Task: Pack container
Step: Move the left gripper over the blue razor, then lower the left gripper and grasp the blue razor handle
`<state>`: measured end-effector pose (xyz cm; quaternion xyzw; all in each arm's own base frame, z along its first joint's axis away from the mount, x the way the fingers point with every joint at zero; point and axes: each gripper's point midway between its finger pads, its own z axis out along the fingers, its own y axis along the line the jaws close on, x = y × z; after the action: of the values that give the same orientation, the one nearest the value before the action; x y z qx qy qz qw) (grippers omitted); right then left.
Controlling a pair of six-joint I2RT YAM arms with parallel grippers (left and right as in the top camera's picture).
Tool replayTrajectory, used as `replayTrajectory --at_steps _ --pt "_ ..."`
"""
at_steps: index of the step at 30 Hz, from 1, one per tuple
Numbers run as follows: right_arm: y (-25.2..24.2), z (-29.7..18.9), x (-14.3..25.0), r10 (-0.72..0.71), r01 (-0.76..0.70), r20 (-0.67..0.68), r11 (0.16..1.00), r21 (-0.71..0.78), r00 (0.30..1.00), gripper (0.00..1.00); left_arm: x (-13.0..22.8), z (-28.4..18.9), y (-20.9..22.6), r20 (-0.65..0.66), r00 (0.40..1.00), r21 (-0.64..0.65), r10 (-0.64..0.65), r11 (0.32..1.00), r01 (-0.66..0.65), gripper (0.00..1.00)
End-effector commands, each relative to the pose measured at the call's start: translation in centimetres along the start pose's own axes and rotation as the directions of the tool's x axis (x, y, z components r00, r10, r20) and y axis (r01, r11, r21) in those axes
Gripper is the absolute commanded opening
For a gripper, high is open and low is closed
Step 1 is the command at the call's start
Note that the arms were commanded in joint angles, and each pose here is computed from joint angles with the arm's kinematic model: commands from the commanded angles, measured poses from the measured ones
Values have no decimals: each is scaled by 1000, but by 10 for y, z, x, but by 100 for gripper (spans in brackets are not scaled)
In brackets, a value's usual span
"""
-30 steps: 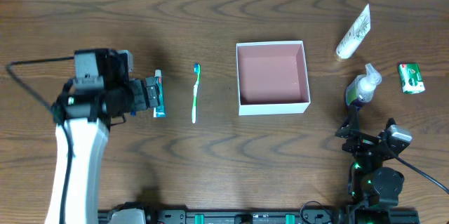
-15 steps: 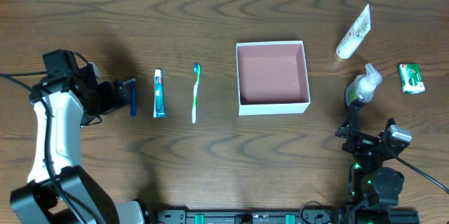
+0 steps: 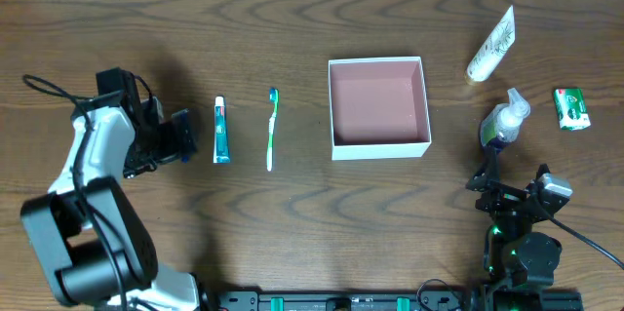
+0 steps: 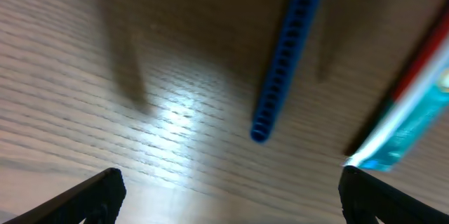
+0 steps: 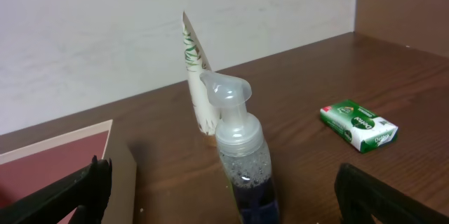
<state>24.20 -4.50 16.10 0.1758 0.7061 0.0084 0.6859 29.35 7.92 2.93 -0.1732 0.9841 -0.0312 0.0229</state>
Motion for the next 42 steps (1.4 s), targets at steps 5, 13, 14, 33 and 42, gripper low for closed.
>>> replayTrajectory --at_steps 5,13,14,33,42 --pt "2 0 1 -17 17 -2 1000 -9 1000 99 -34 -20 17 88 996 -113 19 994 -9 98" --pt "3 0 1 -17 17 -2 1000 -9 1000 99 -83 -37 13 262 961 -119 84 991 -54 98" --pt "3 0 1 -17 17 -2 1000 -9 1000 99 -83 -36 13 260 962 -119 84 991 -54 98" --pt "3 0 1 -17 17 -2 1000 -9 1000 99 -65 -2 -24 142 965 -66 219 975 -211 98" --pt "3 0 1 -17 17 -2 1000 -9 1000 99 -61 17 -27 97 979 -91 177 981 -169 98"
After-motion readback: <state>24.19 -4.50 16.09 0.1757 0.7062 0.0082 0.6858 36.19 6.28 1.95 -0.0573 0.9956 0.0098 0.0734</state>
